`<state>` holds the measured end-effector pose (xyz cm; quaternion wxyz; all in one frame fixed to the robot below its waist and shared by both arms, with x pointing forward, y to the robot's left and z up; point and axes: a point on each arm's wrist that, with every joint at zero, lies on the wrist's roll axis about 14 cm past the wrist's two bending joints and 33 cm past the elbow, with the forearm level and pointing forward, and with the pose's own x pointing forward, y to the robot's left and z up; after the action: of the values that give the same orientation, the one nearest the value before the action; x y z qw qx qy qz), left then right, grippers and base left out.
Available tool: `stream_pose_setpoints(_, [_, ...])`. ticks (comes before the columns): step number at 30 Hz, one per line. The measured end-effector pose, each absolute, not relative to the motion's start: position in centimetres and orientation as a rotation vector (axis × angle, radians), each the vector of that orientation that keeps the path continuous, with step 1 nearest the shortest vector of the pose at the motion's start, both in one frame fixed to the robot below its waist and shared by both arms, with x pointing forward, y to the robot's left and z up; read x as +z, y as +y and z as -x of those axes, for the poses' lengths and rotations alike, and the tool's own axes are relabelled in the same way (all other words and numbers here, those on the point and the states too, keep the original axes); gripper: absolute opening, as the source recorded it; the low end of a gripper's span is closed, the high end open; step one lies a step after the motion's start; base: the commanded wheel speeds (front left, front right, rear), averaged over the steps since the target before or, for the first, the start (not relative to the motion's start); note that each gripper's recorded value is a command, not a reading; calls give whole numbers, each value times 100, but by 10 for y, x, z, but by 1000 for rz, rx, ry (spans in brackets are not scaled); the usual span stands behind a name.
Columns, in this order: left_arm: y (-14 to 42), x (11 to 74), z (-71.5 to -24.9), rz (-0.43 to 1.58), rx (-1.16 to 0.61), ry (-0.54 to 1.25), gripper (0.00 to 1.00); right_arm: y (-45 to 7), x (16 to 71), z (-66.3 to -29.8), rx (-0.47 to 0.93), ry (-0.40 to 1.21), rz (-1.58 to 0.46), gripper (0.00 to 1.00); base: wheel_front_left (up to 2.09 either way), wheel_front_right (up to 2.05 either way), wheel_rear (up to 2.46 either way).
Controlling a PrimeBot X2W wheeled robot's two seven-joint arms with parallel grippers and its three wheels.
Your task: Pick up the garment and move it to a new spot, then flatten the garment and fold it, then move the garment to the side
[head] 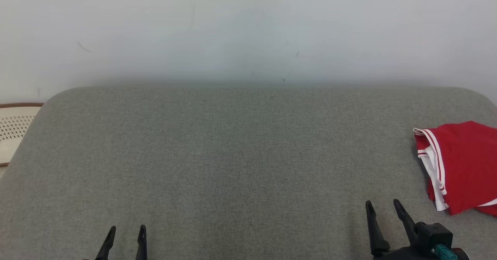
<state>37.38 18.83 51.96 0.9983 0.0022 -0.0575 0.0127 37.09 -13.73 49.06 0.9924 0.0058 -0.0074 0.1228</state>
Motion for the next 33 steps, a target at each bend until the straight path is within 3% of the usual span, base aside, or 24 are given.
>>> stream_pose_setpoints(33, [188, 518, -373, 7, 28, -109, 100, -137, 498, -370, 255, -38, 13, 100, 0, 0, 0])
